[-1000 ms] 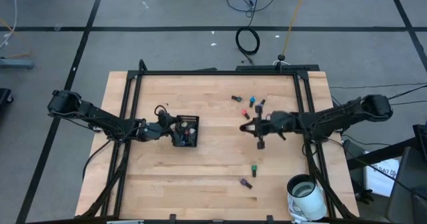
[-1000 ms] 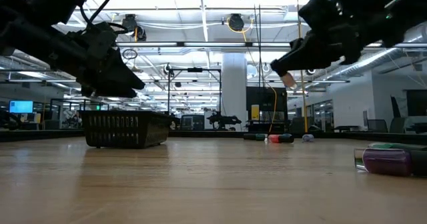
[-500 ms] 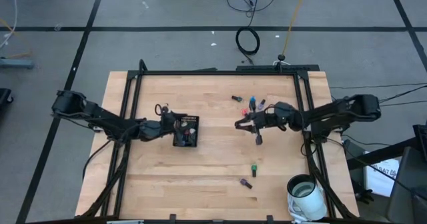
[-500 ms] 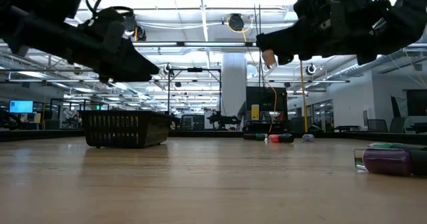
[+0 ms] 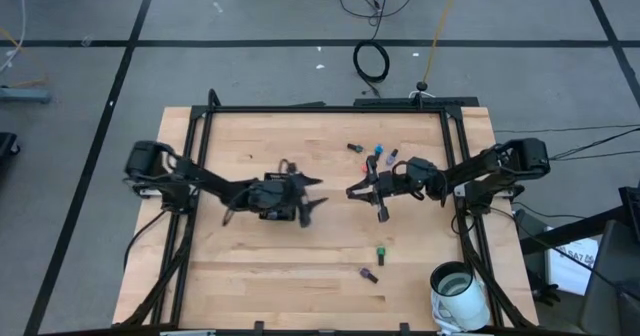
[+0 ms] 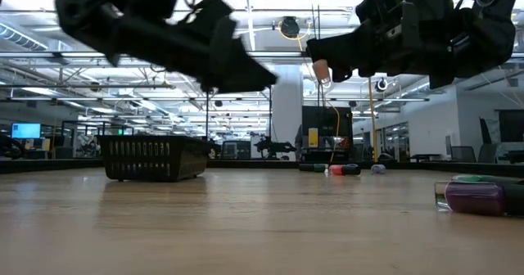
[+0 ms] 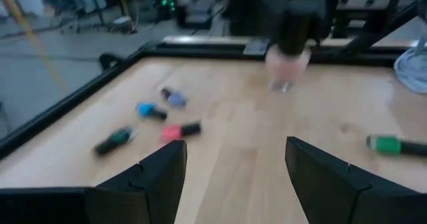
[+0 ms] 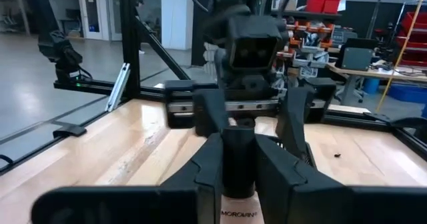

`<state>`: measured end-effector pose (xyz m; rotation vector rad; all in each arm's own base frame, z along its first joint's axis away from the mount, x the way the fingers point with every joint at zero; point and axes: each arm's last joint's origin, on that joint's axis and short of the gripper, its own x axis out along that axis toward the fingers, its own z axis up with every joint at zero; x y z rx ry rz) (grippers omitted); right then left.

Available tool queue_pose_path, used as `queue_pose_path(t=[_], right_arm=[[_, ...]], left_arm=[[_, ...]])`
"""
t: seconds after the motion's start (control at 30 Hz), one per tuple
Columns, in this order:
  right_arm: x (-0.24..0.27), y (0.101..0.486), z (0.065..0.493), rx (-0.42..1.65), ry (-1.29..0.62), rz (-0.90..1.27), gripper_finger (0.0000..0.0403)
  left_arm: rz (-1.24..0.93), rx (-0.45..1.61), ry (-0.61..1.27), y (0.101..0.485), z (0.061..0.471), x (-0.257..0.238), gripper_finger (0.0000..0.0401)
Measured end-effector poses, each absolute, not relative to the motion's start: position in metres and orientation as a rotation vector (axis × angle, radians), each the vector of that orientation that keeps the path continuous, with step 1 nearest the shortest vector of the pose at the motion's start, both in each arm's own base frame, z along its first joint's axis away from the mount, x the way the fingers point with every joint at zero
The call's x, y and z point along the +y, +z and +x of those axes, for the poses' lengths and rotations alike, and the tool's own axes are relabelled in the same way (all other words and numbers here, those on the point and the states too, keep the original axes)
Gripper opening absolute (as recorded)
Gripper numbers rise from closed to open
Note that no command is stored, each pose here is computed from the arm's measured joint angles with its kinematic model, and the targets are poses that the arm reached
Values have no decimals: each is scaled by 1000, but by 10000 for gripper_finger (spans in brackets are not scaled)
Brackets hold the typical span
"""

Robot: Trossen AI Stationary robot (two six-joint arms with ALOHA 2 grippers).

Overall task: Pick & Place Nail Polish
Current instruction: Put the brown nail polish into the basket

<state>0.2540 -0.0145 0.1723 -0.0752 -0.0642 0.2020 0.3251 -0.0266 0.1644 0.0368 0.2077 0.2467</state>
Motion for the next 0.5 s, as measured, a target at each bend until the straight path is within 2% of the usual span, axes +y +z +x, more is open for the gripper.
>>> queue_pose_path(t=[0.23, 0.5], right_arm=[[-12, 174, 254, -78, 237, -78, 46], [-12, 174, 254, -73, 235, -78, 46]], left_arm=[[113, 165, 215, 172, 370, -32, 250], [74, 118, 106, 179, 393, -33, 250]])
